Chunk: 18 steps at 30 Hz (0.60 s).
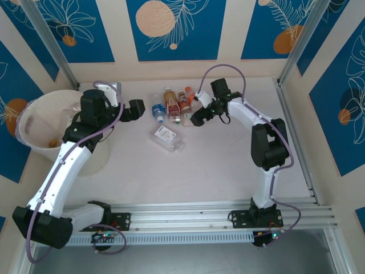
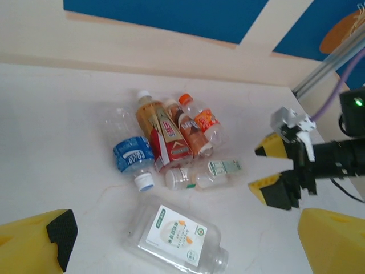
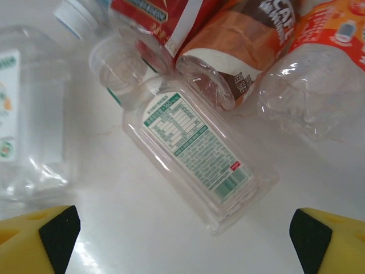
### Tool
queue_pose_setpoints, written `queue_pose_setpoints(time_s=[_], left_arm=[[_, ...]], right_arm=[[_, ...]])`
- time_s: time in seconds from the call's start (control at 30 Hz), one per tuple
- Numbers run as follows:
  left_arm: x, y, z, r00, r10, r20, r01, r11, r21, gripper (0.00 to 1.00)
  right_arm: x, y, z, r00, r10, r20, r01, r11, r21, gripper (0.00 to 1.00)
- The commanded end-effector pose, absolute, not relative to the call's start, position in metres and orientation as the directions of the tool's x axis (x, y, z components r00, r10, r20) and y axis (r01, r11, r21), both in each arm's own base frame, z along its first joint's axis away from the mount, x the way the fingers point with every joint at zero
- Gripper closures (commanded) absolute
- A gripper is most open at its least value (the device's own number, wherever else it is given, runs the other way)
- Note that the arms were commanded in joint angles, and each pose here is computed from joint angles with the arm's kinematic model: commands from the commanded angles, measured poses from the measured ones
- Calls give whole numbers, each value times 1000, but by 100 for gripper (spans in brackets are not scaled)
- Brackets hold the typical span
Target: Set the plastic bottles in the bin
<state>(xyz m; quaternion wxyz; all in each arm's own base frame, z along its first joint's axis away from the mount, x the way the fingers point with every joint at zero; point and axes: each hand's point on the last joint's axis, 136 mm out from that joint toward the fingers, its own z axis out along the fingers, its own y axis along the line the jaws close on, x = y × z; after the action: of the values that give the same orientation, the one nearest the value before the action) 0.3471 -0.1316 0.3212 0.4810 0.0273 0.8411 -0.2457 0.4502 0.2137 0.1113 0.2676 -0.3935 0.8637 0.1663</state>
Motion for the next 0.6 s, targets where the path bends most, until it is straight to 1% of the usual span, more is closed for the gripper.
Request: queue_pose_setpoints(time_s=[0.0,0.17,0.4,0.47,0.57], left_arm=[[341,-141,325,-517,-175,-838,345,853,-392,0],[340,-134,326,-487,-164,-858,336,872,-357,0],[342,-132,318,-508,-154,-847,315,883,-349,0],[343,-131,312,-519,-151,-841,304,887,-347,0],[345,-131,309,-526,-147,-838,301,889,-345,0]], right_arm=[[451,222,98,-397,-734,-551,-882,472,7,4],[463,222,61,-358,-823,-442,-905,421,-51,4],[461,231,44,-329,-844,-424,-921,385,-52,5],[457,231,39,-324,-857,-401,-925,375,-54,8],[449,233,41,-329,-851,-409,-925,377,-40,17]])
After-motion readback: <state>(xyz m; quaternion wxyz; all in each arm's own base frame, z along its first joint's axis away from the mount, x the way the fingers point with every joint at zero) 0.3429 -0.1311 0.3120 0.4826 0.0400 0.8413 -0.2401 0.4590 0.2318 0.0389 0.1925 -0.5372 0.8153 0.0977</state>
